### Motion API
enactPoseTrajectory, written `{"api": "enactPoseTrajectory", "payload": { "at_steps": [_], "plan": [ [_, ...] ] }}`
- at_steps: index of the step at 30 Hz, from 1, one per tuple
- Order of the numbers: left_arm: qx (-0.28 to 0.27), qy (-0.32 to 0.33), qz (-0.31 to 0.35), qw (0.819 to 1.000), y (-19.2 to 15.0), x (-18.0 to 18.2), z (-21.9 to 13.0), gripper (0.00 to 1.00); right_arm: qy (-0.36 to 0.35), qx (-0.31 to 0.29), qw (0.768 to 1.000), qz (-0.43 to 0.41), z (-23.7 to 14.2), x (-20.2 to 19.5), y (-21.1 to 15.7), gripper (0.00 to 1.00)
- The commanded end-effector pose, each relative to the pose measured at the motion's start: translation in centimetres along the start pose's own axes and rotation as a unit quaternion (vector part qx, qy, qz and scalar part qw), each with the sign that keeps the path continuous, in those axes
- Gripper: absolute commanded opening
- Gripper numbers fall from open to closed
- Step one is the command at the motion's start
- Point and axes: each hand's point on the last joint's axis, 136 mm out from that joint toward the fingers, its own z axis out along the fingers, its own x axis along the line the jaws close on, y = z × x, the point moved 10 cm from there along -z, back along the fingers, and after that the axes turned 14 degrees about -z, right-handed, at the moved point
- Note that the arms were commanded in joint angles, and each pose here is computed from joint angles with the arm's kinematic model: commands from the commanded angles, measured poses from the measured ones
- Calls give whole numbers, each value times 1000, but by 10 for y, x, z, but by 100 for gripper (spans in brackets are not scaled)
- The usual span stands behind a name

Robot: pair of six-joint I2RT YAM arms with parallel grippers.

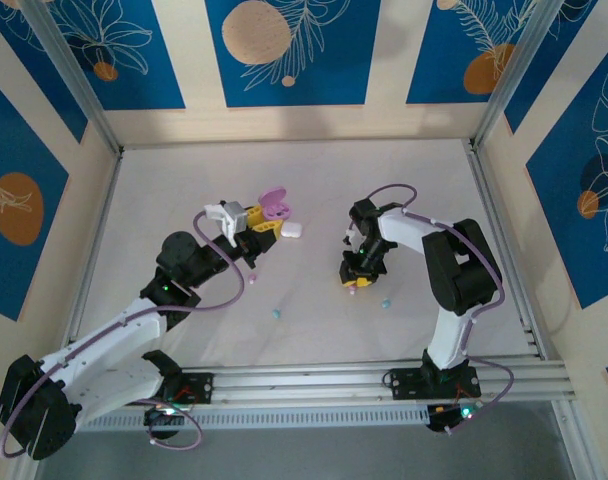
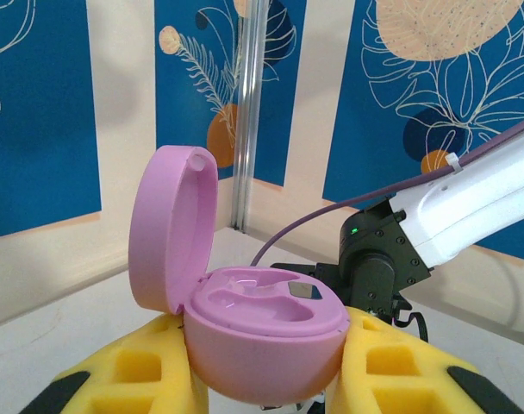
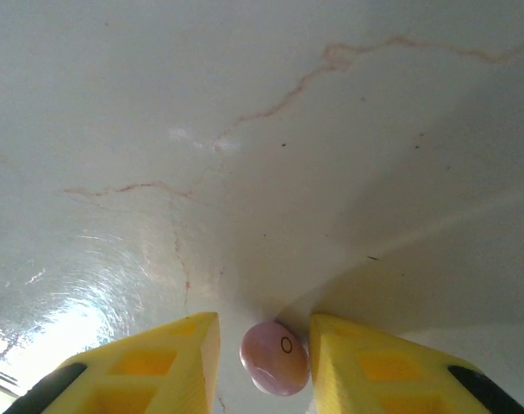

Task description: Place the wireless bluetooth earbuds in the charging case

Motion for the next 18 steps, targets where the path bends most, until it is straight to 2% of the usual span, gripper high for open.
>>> {"api": "enactPoseTrajectory", "payload": {
  "at_steps": [1, 18],
  "plan": [
    [-18, -3, 3, 1000, 8, -5, -3, 29, -5, 13, 1000, 6, -3, 2, -3, 35],
    [-19, -2, 3, 1000, 8, -5, -4, 29, 17, 20, 1000, -4, -5, 6, -11, 36]
  ]
}}
